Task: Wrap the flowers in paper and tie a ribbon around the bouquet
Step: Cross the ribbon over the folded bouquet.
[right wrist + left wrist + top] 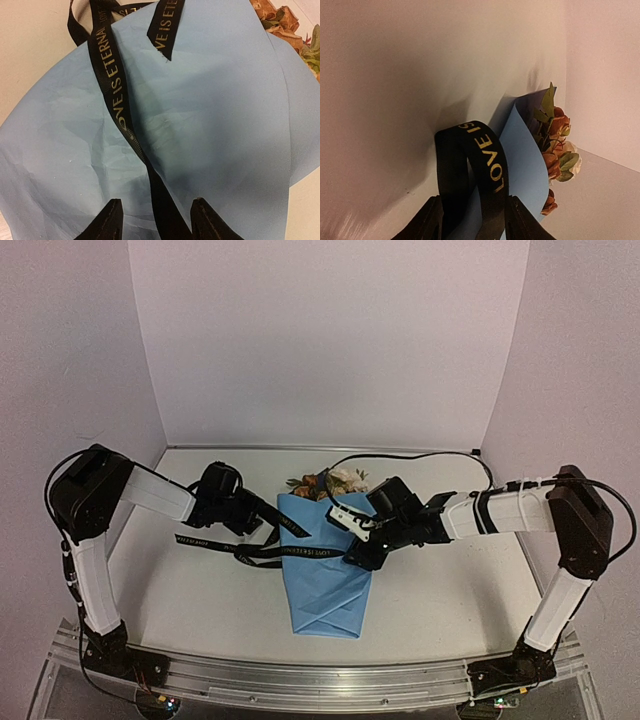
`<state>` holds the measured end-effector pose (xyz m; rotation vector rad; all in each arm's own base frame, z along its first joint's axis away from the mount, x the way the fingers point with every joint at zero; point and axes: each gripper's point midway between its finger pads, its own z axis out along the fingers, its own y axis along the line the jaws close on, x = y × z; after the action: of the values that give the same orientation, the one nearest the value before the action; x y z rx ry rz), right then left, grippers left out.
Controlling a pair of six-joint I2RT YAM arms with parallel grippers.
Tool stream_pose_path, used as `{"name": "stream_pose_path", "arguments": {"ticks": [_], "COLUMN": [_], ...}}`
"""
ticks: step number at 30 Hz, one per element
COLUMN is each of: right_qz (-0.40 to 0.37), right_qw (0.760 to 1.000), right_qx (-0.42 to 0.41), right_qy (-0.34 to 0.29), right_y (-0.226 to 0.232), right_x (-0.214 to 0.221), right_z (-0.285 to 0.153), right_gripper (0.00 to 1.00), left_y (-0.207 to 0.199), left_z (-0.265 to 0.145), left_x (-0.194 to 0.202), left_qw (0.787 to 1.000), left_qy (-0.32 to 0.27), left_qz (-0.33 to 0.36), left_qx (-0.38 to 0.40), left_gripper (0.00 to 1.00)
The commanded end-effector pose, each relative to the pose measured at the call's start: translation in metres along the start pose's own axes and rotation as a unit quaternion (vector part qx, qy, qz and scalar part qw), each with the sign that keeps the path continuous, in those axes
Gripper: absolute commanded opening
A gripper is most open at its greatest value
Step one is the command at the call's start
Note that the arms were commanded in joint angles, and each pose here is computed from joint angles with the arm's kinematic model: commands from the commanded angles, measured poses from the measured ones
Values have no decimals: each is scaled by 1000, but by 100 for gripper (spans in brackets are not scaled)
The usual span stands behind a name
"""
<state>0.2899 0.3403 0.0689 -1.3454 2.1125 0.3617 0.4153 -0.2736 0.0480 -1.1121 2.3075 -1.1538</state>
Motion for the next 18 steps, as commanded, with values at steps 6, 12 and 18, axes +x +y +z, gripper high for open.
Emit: {"name": "stream_pose_path", "arguments": {"ticks": [6, 12, 18], "right_qz": [-50, -69, -78], "right_qw": [999, 997, 997], "right_qx": [-18, -19, -12], "right_qy": [-7, 4, 16], "right_y": [5, 5, 1], "right_x": [-14, -11, -7], "right_z": [0, 10, 17], "right_gripper": [47, 46, 36], "left_y": [-37, -51, -69], "left_z": [10, 3, -14], "left_x": [-1, 3, 9], "left_qw": [998, 997, 993], "left_qy": [14, 23, 29], "left_qz": [7, 34, 83], "left_qx": [59, 73, 79], "left_gripper": [20, 1, 0]}}
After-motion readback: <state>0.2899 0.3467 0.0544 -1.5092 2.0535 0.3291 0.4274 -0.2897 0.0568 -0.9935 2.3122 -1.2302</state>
